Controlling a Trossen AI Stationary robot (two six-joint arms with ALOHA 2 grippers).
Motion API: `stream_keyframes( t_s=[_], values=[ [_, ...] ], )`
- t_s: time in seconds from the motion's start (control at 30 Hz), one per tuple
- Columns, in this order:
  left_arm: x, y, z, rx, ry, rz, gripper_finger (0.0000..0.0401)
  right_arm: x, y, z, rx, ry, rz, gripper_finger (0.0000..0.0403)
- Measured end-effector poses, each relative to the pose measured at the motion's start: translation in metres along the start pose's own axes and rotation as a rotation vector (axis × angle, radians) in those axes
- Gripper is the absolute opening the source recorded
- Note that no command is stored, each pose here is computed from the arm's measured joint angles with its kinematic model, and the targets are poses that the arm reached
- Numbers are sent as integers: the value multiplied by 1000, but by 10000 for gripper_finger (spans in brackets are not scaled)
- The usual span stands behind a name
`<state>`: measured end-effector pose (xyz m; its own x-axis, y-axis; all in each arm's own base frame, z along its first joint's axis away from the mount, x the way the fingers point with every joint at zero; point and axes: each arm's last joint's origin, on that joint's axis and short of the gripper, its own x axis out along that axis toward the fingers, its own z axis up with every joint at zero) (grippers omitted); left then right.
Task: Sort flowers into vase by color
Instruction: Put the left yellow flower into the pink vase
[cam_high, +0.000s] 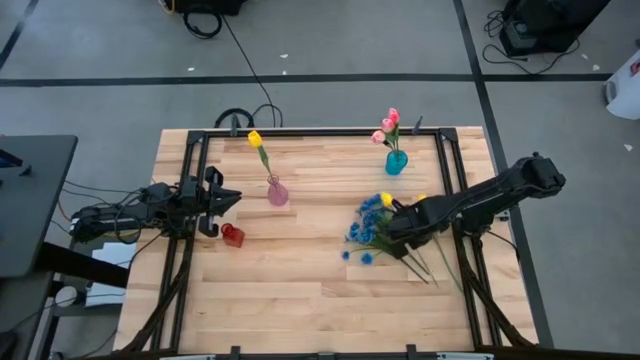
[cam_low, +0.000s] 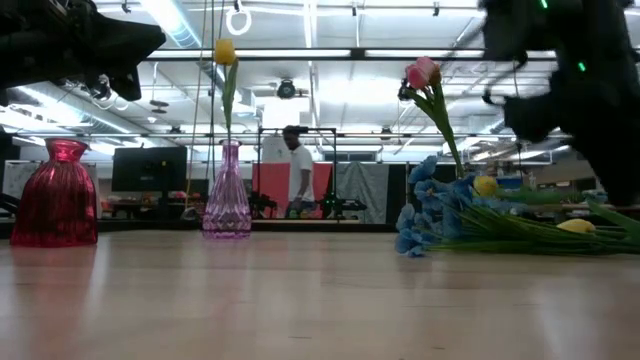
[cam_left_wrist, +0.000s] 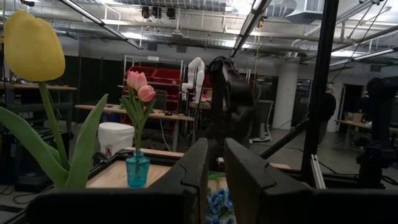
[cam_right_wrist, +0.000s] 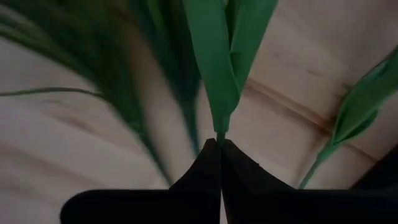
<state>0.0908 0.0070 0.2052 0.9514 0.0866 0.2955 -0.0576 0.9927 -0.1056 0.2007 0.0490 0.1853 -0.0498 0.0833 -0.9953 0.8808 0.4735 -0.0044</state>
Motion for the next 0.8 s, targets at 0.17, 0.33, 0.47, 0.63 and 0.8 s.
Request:
stream_keyframes(
  t_s=[0.17, 0.33, 0.47, 0.63, 0.8],
  values=[
    [0, 0, 0, 0, 0, 1, 56, -45, 26, 4, -40, -128, 98, 4],
    [0, 0, 0, 0, 1, 2, 56, -85, 55, 7, -129, -280, 195, 3],
    [0, 0, 0, 20, 5, 3, 56, -104, 82, 13, -217, -355, 231, 3],
    [0, 0, -1, 17, 5, 3, 56, -119, 120, 22, -363, -422, 293, 3],
    [0, 0, -1, 15, 7, -5, 56, -139, 141, 32, -475, -557, 407, 3]
  ],
)
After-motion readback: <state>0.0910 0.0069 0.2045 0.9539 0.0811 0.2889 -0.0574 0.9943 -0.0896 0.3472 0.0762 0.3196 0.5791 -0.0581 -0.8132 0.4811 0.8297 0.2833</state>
